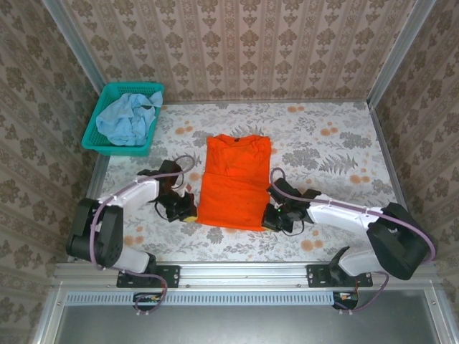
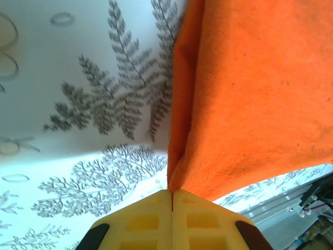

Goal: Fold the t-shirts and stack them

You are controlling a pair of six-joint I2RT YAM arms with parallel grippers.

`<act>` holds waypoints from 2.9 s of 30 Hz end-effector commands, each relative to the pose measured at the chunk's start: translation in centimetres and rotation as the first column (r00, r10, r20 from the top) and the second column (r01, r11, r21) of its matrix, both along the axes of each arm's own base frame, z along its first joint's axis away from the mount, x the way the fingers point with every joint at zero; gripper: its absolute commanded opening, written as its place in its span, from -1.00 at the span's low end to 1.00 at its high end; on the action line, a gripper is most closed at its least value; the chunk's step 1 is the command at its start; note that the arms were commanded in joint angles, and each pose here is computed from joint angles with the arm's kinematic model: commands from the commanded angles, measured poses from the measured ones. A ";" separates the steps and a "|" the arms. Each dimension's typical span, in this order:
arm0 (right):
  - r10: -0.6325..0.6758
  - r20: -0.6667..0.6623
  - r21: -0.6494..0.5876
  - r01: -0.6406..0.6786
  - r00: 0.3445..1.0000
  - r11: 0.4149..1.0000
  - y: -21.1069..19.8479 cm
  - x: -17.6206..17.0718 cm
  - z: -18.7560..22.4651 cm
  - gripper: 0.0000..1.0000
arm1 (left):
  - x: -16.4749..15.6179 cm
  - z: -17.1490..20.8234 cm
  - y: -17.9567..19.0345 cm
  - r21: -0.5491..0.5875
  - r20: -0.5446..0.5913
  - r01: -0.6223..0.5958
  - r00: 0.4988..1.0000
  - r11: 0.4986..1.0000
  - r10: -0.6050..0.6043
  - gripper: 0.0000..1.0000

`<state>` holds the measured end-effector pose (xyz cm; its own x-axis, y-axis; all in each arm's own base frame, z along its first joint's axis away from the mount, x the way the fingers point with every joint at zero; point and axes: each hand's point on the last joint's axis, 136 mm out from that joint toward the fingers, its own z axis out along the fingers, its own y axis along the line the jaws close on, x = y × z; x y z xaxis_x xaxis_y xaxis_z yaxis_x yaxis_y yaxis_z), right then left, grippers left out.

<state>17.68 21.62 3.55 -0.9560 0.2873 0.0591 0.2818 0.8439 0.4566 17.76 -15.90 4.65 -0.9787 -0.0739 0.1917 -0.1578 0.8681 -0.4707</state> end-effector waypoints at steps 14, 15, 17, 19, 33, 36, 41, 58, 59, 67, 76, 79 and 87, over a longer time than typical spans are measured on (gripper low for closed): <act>0.039 -0.063 -0.010 -0.040 0.997 0.999 -2.2 -4.6 -1.1 -1.00 | -6.1 -1.3 -0.2 0.019 -0.061 -0.072 0.995 0.997 0.073 -1.00; 0.041 -0.067 -0.008 -0.042 0.997 0.999 -2.2 -4.9 -1.0 -1.00 | -6.4 -1.2 -0.2 0.016 -0.065 -0.070 0.995 0.997 0.071 -1.00; 0.050 -0.062 0.002 -0.050 0.997 0.999 -2.0 -5.5 -0.6 -1.00 | -7.3 -0.7 -0.2 0.016 -0.079 -0.058 0.995 0.998 0.059 -1.00; 0.040 -0.056 0.003 -0.040 0.998 0.999 -2.4 -5.8 0.0 -1.00 | -8.1 0.1 0.1 0.017 -0.094 -0.050 0.994 0.999 0.051 -1.00; -0.060 0.107 0.142 0.044 0.992 0.989 -1.3 0.2 9.8 -1.00 | -3.2 11.5 -2.8 -0.140 0.010 -0.022 1.000 0.990 0.024 -1.00; -0.075 0.136 0.157 0.053 0.988 0.986 -1.4 2.9 11.2 -1.00 | 0.5 13.3 -3.5 -0.195 0.048 -0.051 0.997 0.980 0.061 -1.00; -0.112 0.139 0.165 0.089 0.984 0.982 -2.2 7.4 12.1 -1.00 | 6.3 14.6 -4.8 -0.242 0.087 -0.080 0.991 0.967 0.103 -1.00; -0.267 -0.036 0.147 0.270 0.963 0.952 -2.2 28.1 5.5 -0.67 | 27.7 6.5 -1.7 -0.152 0.082 -0.385 0.913 0.910 0.400 -1.00; -0.275 -0.052 0.128 0.280 0.960 0.951 -2.3 29.0 4.9 -0.44 | 28.9 5.7 -1.3 -0.132 0.084 -0.408 0.904 0.904 0.420 -0.75; -0.353 0.010 0.063 0.352 0.935 0.934 -6.8 31.5 6.5 -0.10 | 35.0 10.6 -2.1 -0.217 0.219 -0.341 0.896 0.915 0.386 0.35; -0.223 0.094 0.272 0.190 0.970 0.943 0.7 24.2 9.2 -0.46 | 24.6 12.0 -9.1 -0.199 0.285 -0.002 0.957 0.980 0.060 -0.18; -0.209 0.063 0.275 0.185 0.976 0.943 2.8 22.2 6.7 -0.64 | 20.6 9.1 -10.2 -0.161 0.255 0.085 0.966 0.983 -0.042 -0.25; -0.212 -0.057 0.161 0.219 0.975 0.962 1.9 17.8 -1.5 -0.76 | 15.8 0.5 -8.6 -0.091 0.124 0.150 0.983 0.984 -0.139 -0.33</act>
